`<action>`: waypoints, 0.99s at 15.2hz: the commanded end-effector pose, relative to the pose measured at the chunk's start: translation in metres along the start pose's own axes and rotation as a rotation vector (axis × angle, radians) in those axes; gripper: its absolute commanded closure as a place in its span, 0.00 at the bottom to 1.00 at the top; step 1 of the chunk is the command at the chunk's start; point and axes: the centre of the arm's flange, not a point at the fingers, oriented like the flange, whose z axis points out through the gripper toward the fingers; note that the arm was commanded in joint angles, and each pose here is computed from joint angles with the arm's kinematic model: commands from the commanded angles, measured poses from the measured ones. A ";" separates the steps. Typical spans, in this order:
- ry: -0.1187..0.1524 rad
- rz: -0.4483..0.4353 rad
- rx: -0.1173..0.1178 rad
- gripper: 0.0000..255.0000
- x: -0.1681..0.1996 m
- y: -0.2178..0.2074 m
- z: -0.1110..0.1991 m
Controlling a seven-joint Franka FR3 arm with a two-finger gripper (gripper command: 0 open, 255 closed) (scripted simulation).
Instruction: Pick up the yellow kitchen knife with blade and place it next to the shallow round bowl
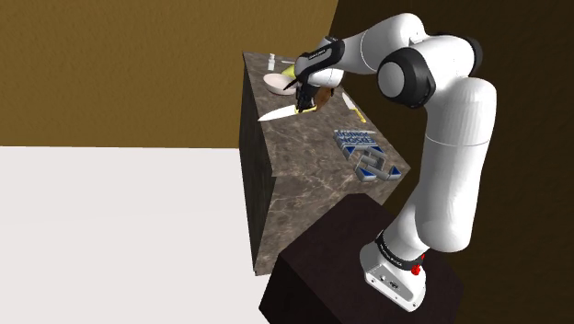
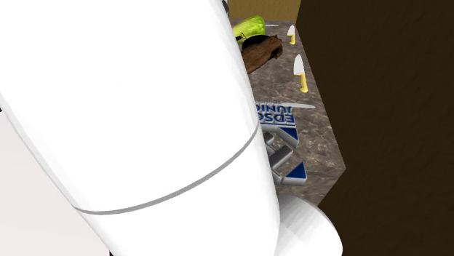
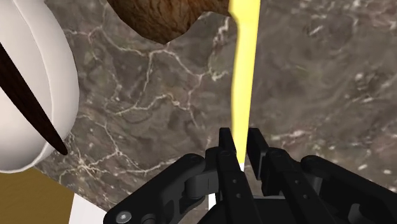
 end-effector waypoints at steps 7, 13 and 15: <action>0.000 0.000 0.000 1.00 0.001 -0.002 0.009; 0.000 0.000 0.000 0.00 0.002 -0.003 0.008; 0.000 0.000 0.000 0.00 0.001 -0.002 -0.004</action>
